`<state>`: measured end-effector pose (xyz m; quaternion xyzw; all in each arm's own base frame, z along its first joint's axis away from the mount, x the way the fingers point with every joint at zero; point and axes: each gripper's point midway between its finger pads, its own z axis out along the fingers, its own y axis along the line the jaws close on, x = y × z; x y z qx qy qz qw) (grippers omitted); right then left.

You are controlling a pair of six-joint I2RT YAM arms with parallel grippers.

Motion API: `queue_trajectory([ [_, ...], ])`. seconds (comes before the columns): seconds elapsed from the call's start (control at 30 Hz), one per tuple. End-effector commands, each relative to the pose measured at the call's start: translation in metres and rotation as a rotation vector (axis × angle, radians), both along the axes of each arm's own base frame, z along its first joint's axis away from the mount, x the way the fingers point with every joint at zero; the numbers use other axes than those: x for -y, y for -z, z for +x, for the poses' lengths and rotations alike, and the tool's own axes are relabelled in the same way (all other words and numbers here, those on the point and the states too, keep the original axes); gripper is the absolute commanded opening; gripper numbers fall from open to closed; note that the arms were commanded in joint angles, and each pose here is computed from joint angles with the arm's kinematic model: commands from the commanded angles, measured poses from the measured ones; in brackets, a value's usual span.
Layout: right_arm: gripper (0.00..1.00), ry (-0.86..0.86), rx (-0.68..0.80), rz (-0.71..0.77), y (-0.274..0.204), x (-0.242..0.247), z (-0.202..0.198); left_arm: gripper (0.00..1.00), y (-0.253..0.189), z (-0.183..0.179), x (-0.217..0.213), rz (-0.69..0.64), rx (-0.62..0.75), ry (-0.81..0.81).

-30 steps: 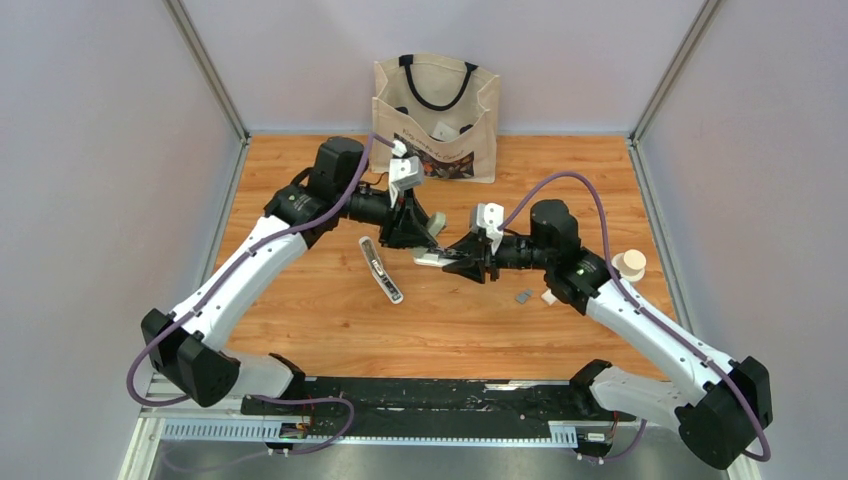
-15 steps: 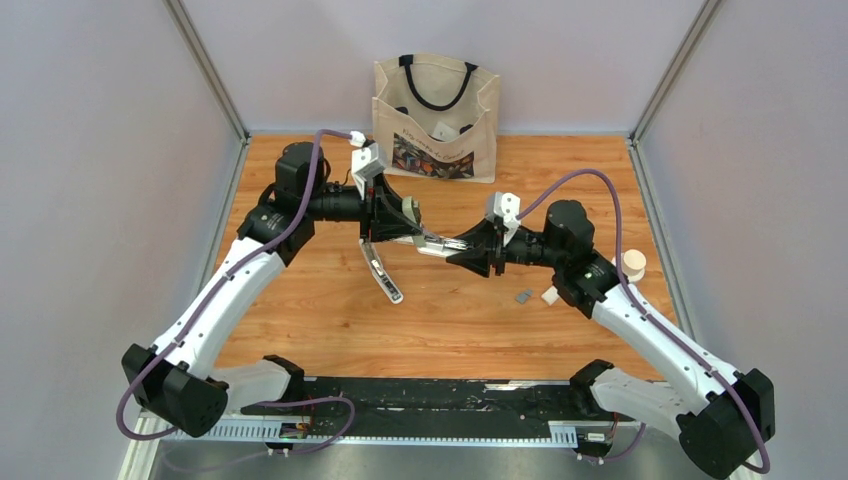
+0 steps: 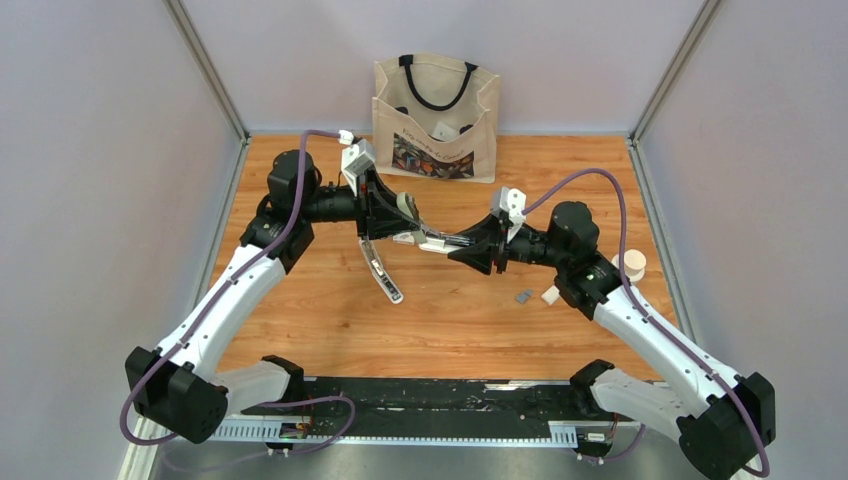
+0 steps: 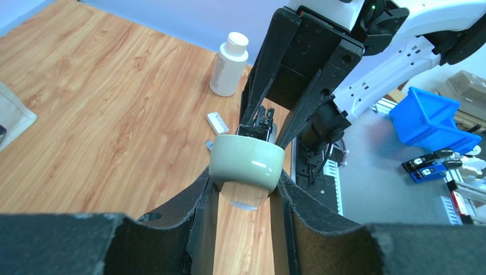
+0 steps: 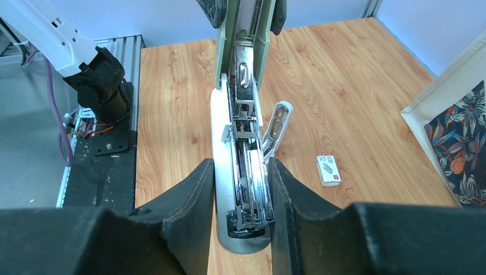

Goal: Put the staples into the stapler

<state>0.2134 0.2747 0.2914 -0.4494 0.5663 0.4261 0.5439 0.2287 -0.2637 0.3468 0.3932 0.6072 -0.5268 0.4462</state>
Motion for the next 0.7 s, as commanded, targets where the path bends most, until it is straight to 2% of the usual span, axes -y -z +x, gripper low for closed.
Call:
queue_trajectory([
  [0.0,0.0,0.207,-0.047,-0.005,0.003,0.024,0.031,0.07,-0.029,0.017,-0.013,-0.046,0.14,-0.078],
  [0.1,0.0,0.207,-0.04,-0.012,0.006,0.024,0.031,0.25,-0.025,0.019,-0.013,-0.042,0.13,-0.077],
  [0.2,0.0,0.194,-0.035,-0.021,0.009,0.022,0.028,0.36,-0.022,0.017,-0.01,-0.041,0.121,-0.056],
  [0.67,0.0,0.18,-0.028,-0.057,0.018,0.013,0.027,0.4,-0.008,0.01,0.003,0.002,0.107,-0.002],
])
